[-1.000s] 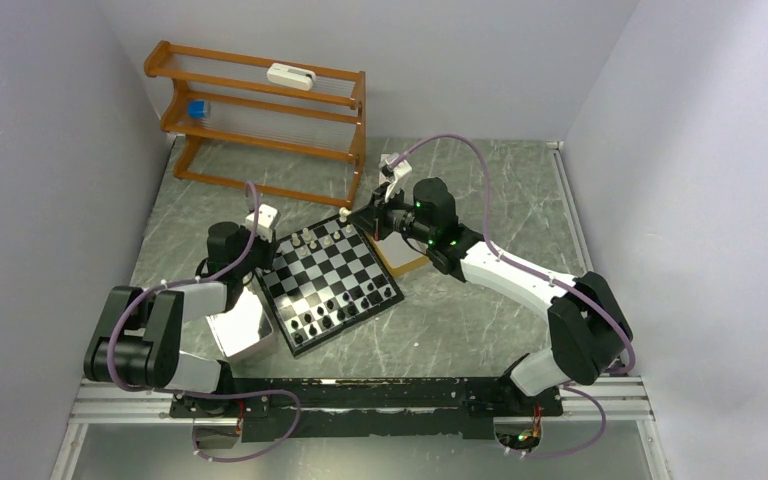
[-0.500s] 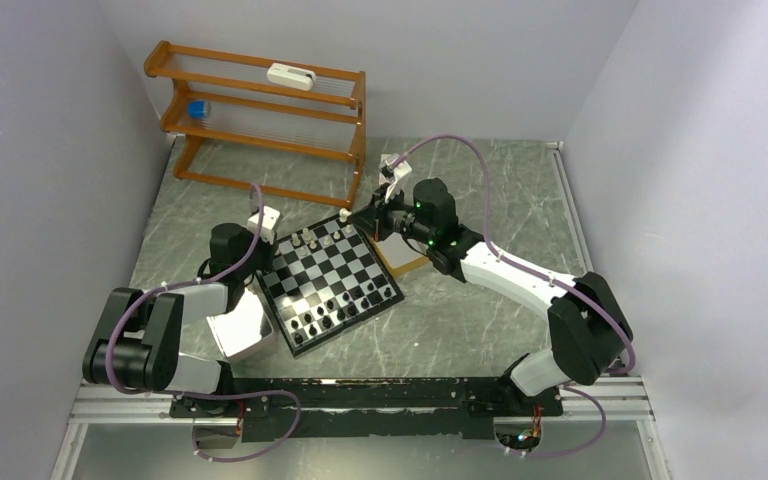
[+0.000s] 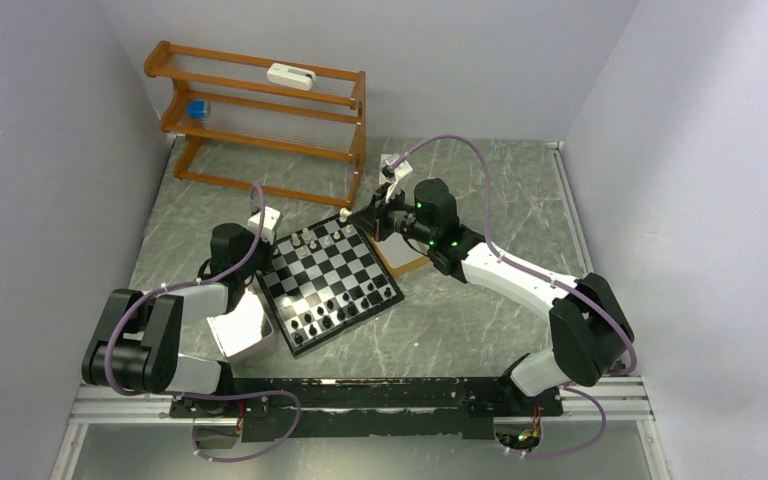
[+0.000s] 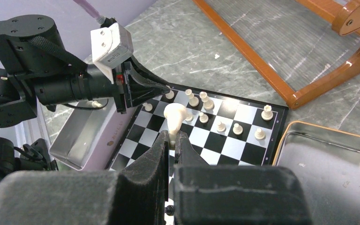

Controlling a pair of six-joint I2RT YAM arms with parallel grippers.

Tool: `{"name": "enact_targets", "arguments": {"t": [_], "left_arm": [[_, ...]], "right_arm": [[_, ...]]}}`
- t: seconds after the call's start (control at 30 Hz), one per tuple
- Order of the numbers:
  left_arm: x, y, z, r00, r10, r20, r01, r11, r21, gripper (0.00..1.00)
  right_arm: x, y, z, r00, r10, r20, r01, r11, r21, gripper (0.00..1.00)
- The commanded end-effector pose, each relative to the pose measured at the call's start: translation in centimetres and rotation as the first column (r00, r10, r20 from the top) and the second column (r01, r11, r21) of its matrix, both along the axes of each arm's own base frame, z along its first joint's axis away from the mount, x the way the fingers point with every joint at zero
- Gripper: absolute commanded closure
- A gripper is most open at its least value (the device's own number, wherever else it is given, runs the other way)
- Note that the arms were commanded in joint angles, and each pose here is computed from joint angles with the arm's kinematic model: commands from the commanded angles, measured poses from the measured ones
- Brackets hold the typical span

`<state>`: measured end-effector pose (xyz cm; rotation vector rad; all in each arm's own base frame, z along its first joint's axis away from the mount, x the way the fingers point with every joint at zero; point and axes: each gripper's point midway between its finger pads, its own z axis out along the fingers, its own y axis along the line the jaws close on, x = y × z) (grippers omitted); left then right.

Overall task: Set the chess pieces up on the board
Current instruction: Place the chess piece on the chessboard.

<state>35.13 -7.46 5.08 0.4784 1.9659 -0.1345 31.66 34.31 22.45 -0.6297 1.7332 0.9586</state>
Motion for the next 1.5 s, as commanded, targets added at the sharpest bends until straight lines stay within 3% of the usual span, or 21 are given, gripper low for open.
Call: {"name": "enact_targets", "arguments": {"t": [0.0,0.27,0.57,0.8,0.83,0.87,0.9,1.1,1.2,1.27,1.37,1.47], "left_arm": [[0.2,0.5,0.5,1.000,0.023,0.019,-0.024,0.999,0.033,0.82],[0.3,0.2,0.4,1.000,0.007,0.012,-0.008,0.999,0.035,0.80],[0.1,-0.3,0.9,1.000,-0.007,0.029,0.006,1.000,0.025,0.67],[0.6,-0.7,5.9,0.993,-0.012,0.115,0.012,1.000,0.001,0.61],[0.7,-0.5,7.6,0.989,-0.004,0.149,0.004,1.000,-0.004,0.54],[0.7,-0.5,9.0,0.985,0.000,0.172,0.002,1.000,-0.010,0.11],[0.7,-0.6,10.4,0.981,0.003,0.194,0.001,1.000,-0.020,0.02],[-0.6,-2.1,17.4,0.964,-0.026,0.264,0.065,0.988,-0.140,0.00],[-0.7,0.4,18.8,0.954,0.248,0.166,-0.183,0.926,-0.332,0.00],[-1.1,1.2,18.7,0.942,0.328,0.063,-0.284,0.886,-0.367,0.03],[-1.7,-0.1,18.3,0.967,0.255,-0.022,-0.246,0.903,-0.352,0.04],[-2.1,-3.3,18.1,0.991,0.101,-0.090,-0.130,0.894,-0.428,0.02]], "right_arm": [[0.1,-0.4,1.4,0.999,-0.006,0.047,0.005,1.000,0.023,1.00],[0.1,-0.4,1.3,0.999,-0.006,0.048,0.005,1.000,0.022,1.00],[0.2,-0.1,0.8,0.999,0.006,0.036,-0.006,1.000,0.012,1.00],[0.9,0.1,0.0,1.000,0.002,0.007,-0.002,0.999,-0.050,1.00],[1.0,0.2,-0.3,1.000,0.002,-0.008,-0.002,0.998,-0.066,1.00],[1.2,0.3,-0.5,1.000,0.001,-0.019,-0.002,0.997,-0.077,1.00],[1.4,0.4,-0.6,1.000,0.000,-0.029,-0.002,0.996,-0.086,1.00],[2.7,1.0,-1.1,0.998,-0.017,-0.066,0.006,0.987,-0.159,1.00],[3.4,1.1,-2.6,0.994,-0.023,-0.106,-0.005,0.967,-0.256,1.00],[3.4,1.3,-3.2,0.995,0.010,-0.097,-0.040,0.947,-0.319,1.00],[3.3,1.7,-3.8,0.994,0.043,-0.103,-0.079,0.922,-0.379,1.00],[3.2,2.6,-3.4,0.990,0.118,-0.082,-0.141,0.905,-0.400,1.00]]}}
